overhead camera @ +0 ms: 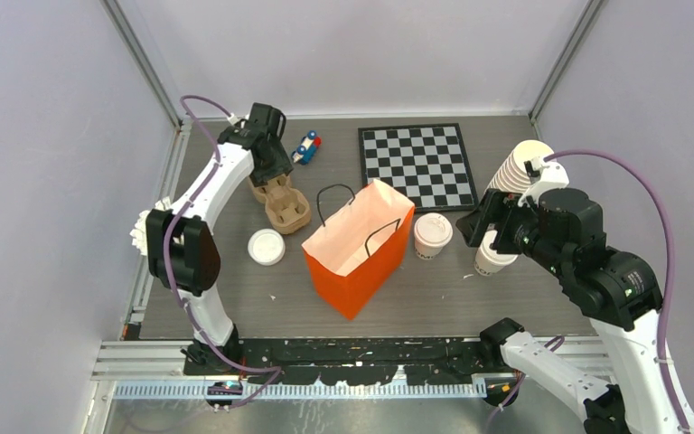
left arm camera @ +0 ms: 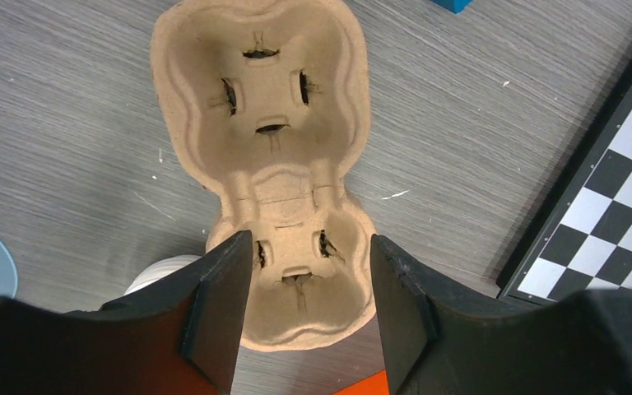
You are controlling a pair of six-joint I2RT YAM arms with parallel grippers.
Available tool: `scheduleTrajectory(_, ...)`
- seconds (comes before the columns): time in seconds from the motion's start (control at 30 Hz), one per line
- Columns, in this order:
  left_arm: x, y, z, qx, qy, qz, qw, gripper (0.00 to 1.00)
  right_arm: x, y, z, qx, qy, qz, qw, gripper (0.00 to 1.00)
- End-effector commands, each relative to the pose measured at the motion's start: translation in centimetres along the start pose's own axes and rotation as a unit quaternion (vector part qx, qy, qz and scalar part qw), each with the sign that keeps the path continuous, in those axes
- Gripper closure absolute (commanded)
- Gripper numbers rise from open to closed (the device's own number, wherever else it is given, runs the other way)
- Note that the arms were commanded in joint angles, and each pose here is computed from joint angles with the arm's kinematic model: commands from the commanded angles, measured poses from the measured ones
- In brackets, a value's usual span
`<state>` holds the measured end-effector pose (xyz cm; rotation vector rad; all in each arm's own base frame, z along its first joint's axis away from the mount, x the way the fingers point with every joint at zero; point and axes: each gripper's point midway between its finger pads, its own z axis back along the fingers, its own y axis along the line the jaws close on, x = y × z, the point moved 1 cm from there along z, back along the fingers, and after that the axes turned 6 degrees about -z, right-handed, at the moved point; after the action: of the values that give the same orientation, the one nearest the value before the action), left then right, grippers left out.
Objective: Pack the takeout coffee
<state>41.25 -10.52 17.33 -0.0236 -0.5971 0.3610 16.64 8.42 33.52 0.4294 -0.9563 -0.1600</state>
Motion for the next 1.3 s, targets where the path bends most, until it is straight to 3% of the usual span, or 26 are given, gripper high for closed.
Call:
scheduleTrajectory(0.0, 1.5, -0.7, -0.7, -0.004, -0.023, 0.021, 0.999, 0.44, 1.8, 0.9, 0.4, 0.009, -0.018, 0.02, 1.0, 0.13)
scheduleTrajectory(0.63, -1.7, 1.5, -4.8, 0.036, 0.024, 0.006, 0.999, 0.53, 2.6, 1.1, -0.5, -0.002, -0.027, 0.008, 1.0, 0.16)
scheduleTrajectory(1.1, -1.7, 1.7, -5.9, 0.042, 0.038, -0.007, 0.998, 0.55, 2.9, 0.6, -0.1, -0.013, -0.034, 0.008, 0.999, 0.16)
scheduleTrajectory(1.27, -1.6, 1.4, -5.4, 0.036, 0.039, -0.006, 0.999, 0.64, 2.8, 0.6, -0.4, -0.018, -0.031, 0.01, 0.999, 0.16)
